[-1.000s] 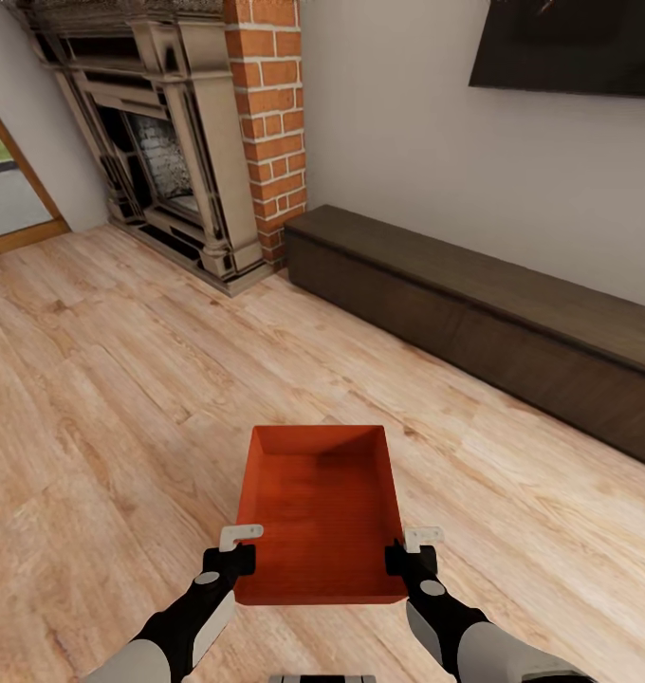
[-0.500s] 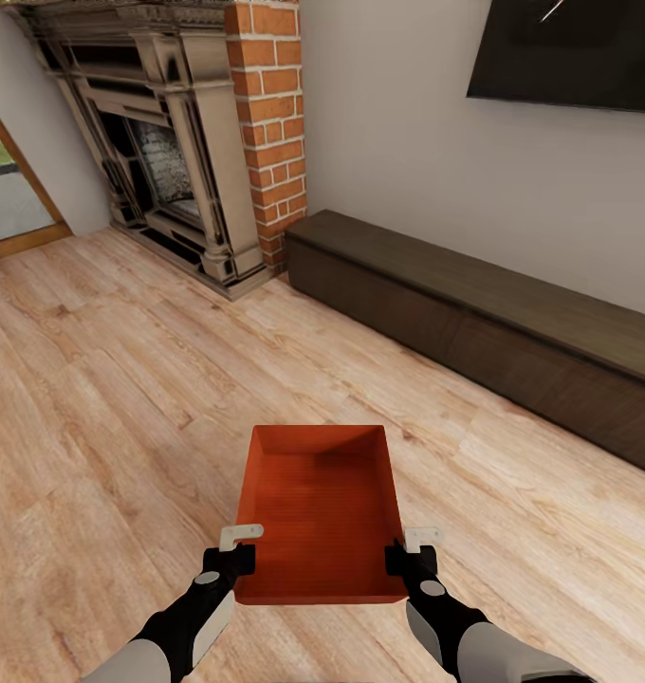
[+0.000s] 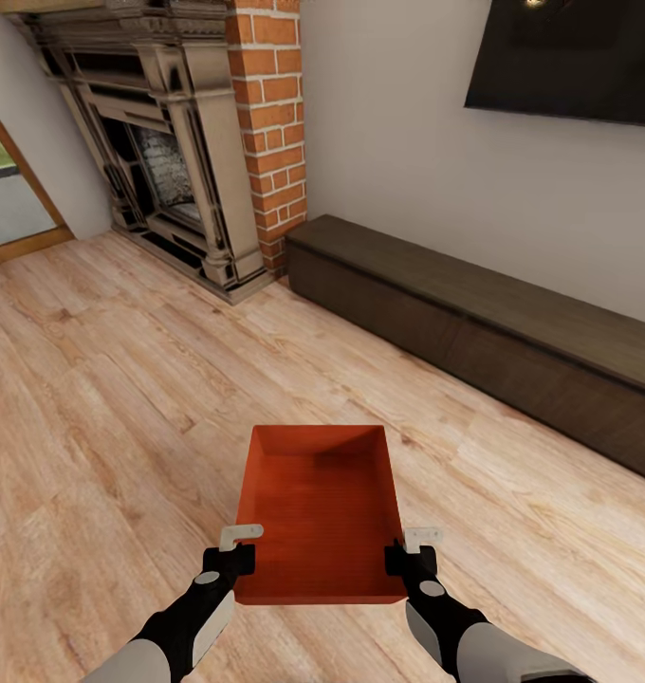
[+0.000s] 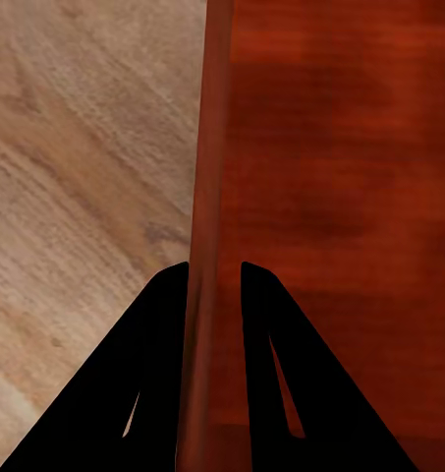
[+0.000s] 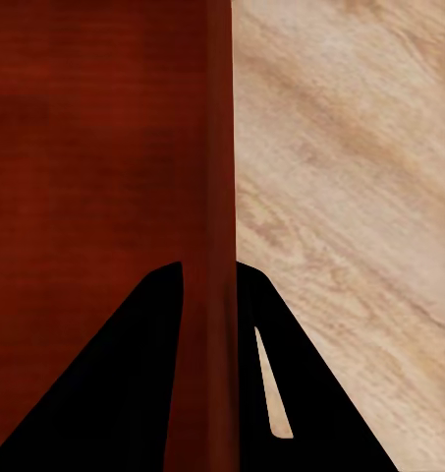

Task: Move the two storage containers from the living room to the garage. In the garage, place one container on the floor and stack the other container on top of it (either order is fine).

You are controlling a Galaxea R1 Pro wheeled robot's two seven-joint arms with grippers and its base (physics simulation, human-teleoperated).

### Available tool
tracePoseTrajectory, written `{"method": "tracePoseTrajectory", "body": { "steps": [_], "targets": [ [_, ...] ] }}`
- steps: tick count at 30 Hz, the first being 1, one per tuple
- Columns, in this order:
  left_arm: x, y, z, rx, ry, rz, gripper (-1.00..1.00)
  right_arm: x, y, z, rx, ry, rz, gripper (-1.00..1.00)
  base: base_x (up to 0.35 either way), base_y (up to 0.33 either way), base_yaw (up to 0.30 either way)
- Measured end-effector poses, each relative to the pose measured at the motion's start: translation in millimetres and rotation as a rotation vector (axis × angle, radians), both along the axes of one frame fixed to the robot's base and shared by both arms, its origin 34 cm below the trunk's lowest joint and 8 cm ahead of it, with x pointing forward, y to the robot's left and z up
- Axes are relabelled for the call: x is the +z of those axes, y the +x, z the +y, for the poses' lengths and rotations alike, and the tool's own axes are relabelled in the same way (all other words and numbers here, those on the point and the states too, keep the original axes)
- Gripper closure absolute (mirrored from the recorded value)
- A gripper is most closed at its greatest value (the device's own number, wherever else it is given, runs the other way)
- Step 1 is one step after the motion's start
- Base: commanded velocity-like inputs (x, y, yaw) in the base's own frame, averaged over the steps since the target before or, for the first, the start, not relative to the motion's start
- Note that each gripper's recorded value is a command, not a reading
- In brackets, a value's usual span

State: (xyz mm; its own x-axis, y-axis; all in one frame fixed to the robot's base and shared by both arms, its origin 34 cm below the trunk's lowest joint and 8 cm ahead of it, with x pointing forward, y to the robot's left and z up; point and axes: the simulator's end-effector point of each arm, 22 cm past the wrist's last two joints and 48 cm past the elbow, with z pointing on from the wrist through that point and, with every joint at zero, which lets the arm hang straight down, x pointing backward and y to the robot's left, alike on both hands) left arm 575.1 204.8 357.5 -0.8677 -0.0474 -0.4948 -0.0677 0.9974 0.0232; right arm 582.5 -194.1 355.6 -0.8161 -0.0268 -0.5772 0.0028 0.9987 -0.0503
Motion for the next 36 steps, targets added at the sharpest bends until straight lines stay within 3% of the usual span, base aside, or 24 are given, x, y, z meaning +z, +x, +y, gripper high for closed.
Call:
{"method": "tracePoseTrajectory", "body": {
  "steps": [36],
  "targets": [
    [68,7,0,0.0,0.001,0.002,1.0,68,7,0,-0.001,0.0,0.002,1.0,0.0,0.0,0.0]
  ]
}}
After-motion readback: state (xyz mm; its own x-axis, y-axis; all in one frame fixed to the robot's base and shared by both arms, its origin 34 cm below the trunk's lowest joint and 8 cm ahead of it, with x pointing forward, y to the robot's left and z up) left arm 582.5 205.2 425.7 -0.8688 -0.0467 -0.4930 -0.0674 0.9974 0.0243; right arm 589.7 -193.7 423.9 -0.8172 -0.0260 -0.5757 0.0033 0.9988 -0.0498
